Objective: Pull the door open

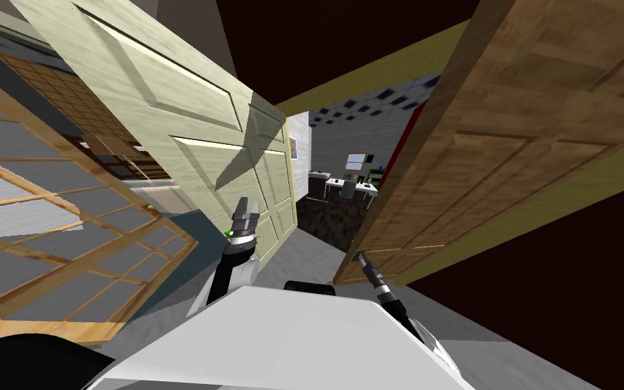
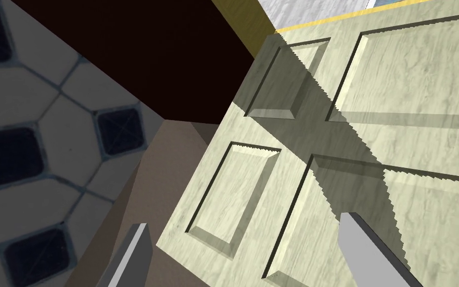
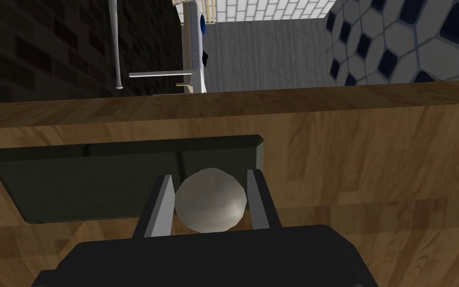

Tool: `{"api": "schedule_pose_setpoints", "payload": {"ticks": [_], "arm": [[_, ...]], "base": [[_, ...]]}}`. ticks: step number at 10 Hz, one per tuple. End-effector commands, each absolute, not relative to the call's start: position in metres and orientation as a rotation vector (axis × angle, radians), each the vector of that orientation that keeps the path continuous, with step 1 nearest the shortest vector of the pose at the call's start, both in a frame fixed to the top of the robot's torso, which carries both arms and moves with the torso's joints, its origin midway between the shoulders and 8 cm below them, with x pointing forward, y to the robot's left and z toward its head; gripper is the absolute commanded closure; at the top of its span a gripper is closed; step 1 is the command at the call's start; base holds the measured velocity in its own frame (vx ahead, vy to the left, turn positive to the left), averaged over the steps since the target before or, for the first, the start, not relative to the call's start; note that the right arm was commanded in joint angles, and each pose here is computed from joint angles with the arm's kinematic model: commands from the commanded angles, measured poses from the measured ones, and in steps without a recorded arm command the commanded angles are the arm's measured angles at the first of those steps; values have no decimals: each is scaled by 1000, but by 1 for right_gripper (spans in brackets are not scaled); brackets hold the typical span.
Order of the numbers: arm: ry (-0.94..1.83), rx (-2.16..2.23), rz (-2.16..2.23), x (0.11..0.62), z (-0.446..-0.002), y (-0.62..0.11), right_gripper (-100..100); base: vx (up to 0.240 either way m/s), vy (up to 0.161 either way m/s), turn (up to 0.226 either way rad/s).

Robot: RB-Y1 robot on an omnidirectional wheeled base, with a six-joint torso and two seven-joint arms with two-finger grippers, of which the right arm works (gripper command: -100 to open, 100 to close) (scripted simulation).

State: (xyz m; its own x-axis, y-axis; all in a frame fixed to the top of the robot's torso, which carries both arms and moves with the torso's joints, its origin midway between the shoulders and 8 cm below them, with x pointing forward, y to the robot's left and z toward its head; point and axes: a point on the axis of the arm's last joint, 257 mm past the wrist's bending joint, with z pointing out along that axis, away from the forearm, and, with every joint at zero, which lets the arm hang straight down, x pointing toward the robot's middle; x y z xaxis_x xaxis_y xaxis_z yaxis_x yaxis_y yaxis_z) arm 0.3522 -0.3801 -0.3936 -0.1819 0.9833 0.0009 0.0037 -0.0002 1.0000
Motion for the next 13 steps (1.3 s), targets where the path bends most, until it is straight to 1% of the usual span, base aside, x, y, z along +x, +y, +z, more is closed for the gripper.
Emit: {"api": "schedule_pose_setpoints", "payload": {"ticks": [1, 4, 10, 11, 13], "arm": [[1345, 1120, 1341, 352, -394, -380, 100], [1356, 1114, 1352, 344, -394, -381, 100], [1370, 1098, 1369, 334, -392, -385, 100], [1371, 1096, 1371, 332, -391, -385, 100], [1383, 1098, 1381, 335, -396, -379, 100]], "base": [[-64, -27, 17], [-194, -76, 181], [-214, -98, 161], [-187, -107, 114], [-111, -35, 65]]}}
